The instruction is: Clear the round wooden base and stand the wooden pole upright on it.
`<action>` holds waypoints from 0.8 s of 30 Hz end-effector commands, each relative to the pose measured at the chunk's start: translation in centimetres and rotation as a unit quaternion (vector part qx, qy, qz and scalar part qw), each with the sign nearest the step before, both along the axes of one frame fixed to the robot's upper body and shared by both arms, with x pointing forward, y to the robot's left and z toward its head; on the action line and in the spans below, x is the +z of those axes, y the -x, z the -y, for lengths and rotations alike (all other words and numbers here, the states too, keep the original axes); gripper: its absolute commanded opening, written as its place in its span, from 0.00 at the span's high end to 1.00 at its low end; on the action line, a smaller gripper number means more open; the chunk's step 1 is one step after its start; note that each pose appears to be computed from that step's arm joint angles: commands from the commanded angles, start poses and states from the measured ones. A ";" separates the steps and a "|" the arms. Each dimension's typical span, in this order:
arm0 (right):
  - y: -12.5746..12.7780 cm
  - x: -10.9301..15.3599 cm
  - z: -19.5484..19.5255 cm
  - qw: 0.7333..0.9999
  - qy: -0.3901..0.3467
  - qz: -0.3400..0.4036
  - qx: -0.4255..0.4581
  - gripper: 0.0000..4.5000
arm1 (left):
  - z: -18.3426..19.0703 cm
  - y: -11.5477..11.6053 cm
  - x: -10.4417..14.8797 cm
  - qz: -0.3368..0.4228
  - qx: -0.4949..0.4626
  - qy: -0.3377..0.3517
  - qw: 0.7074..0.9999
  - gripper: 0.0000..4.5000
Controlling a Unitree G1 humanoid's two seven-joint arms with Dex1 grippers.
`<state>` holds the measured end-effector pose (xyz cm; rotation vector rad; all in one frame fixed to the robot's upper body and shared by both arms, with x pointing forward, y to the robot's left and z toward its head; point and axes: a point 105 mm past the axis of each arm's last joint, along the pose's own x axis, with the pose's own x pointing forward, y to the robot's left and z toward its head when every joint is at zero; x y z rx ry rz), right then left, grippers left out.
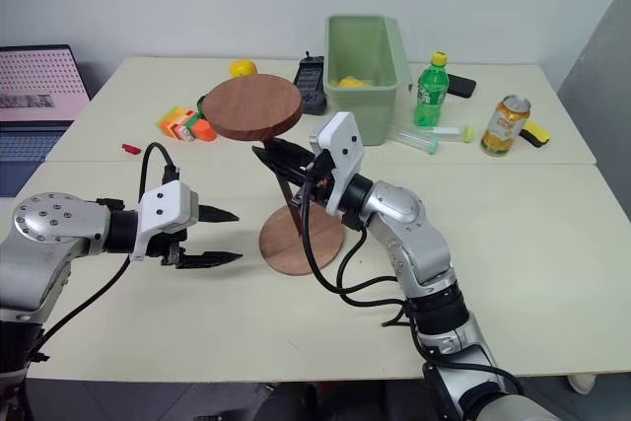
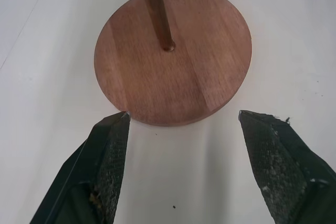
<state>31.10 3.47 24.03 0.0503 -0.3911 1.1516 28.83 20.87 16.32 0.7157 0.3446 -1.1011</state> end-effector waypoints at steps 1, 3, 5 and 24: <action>0.3 0.5 -0.1 1.000 -0.015 0.012 0.003 0.95 | -0.4 0.0 0.8 0.014 0.005 -0.008 1.000 0.23; 0.3 0.2 -0.2 1.000 -0.011 0.010 0.006 0.95 | -0.4 0.0 0.8 0.014 0.005 -0.008 1.000 0.23; 0.3 0.0 -0.2 1.000 -0.007 0.008 0.008 0.95 | -0.4 0.0 0.8 0.014 0.005 -0.008 1.000 0.23; 0.6 -1.3 0.2 0.999 0.030 0.006 0.019 0.95 | -0.2 -0.2 0.8 0.016 -0.002 -0.007 1.000 0.23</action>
